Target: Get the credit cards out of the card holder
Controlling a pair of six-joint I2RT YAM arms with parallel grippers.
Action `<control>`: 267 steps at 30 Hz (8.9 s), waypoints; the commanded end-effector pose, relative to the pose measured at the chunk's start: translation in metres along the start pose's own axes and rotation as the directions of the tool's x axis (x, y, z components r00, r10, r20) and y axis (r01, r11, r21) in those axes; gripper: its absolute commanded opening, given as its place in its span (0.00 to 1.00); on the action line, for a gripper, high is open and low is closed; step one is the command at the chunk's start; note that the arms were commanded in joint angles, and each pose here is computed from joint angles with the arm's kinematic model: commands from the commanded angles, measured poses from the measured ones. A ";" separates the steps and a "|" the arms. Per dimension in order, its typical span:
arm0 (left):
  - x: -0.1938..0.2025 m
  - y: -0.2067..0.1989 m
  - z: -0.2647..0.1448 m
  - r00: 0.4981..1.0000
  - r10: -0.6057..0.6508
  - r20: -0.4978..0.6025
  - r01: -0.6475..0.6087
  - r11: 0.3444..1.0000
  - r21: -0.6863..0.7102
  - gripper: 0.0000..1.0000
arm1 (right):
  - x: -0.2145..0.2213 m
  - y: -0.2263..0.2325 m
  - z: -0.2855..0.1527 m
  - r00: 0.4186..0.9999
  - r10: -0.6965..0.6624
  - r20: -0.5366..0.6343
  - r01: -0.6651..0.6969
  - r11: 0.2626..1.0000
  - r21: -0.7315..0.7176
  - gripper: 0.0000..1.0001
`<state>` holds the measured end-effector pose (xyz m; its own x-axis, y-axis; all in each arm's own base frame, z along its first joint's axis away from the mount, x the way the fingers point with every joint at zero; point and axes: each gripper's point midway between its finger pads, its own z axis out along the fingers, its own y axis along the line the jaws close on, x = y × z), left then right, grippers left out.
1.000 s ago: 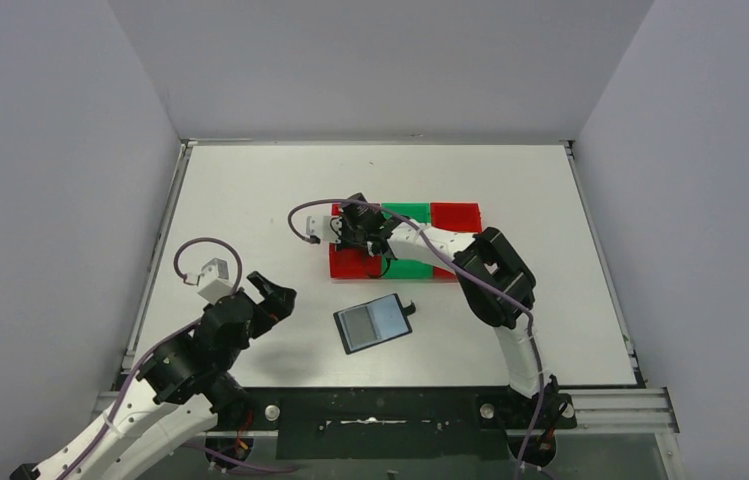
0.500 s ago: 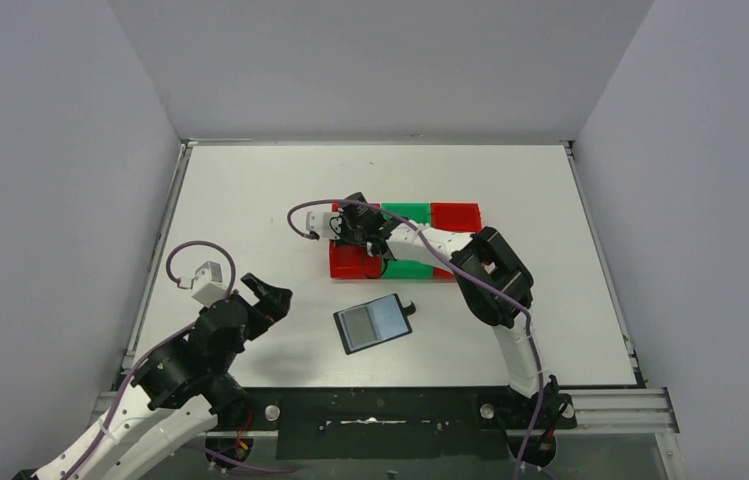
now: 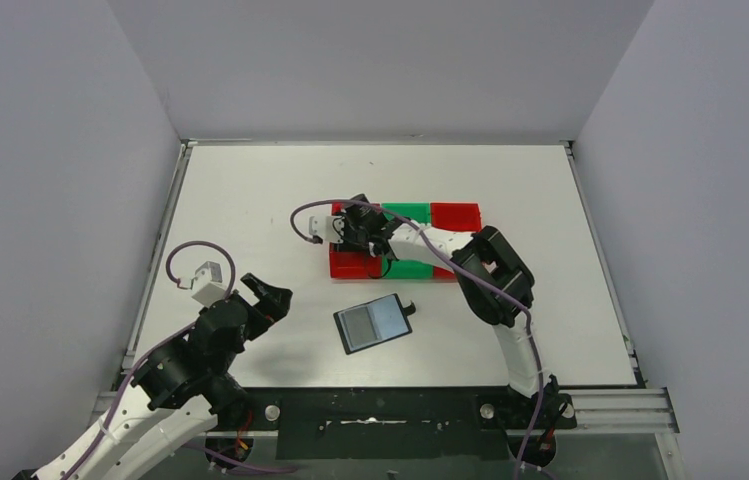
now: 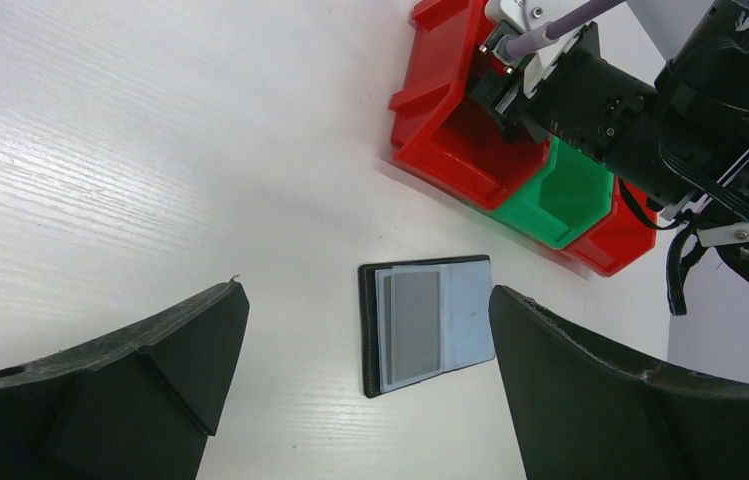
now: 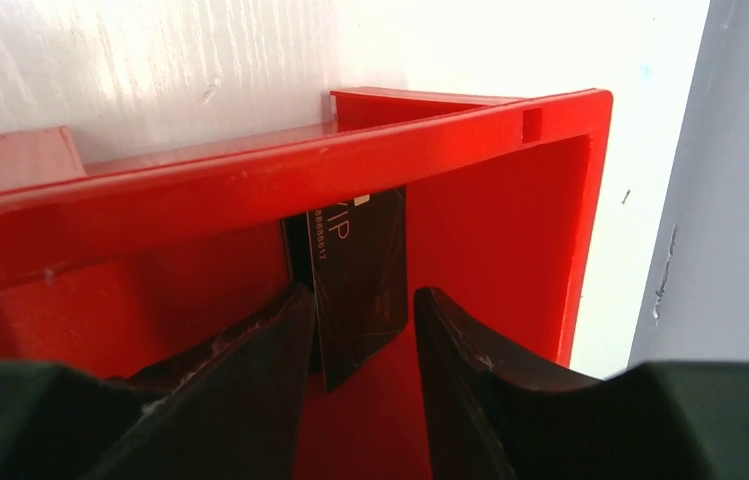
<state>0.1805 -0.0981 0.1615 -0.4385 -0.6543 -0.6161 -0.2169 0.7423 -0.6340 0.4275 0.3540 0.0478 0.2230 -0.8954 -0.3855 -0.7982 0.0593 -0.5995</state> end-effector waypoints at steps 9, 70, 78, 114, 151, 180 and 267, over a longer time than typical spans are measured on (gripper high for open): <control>-0.006 -0.013 -0.001 1.000 -0.030 0.010 0.029 0.999 0.035 0.93 | -0.009 -0.023 -0.013 0.998 0.042 0.038 -0.044 0.997 0.058 0.49; 0.010 -0.012 0.013 0.998 -0.055 -0.042 0.054 0.998 -0.019 0.94 | -0.042 0.177 -0.109 0.187 0.974 -0.128 -0.973 0.202 0.113 0.60; 0.017 -0.013 0.016 0.996 -0.068 -0.060 0.068 0.998 -0.009 0.94 | -0.030 0.187 -0.105 0.184 0.971 -0.156 -0.964 0.209 0.162 0.46; 0.105 -0.072 0.052 0.913 0.047 -0.406 0.048 0.974 0.220 0.84 | -0.013 0.179 -0.109 -0.255 0.953 -0.165 -0.939 -0.285 -0.192 0.00; 0.161 -0.115 0.084 0.797 0.107 -0.594 0.132 0.930 0.344 0.32 | -0.011 0.145 -0.134 -0.297 0.949 -0.109 -0.925 -0.314 -0.215 0.25; 0.166 -0.102 0.095 0.796 0.157 -0.585 0.002 0.965 0.263 0.41 | 0.012 0.122 -0.180 -0.253 0.963 0.090 -0.963 -0.241 -0.123 0.33; 0.217 -0.074 0.110 0.756 0.103 -0.647 0.012 0.985 0.172 0.00 | 0.067 0.210 -0.134 -0.348 0.924 -0.157 -0.935 -0.332 0.122 0.20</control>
<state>0.2128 -0.2977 0.0178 -0.8911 -0.3806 -0.2470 -0.1220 0.7253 -0.6775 0.2173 0.2675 0.0216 -0.8802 0.3322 -0.3389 0.0891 0.8171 0.5696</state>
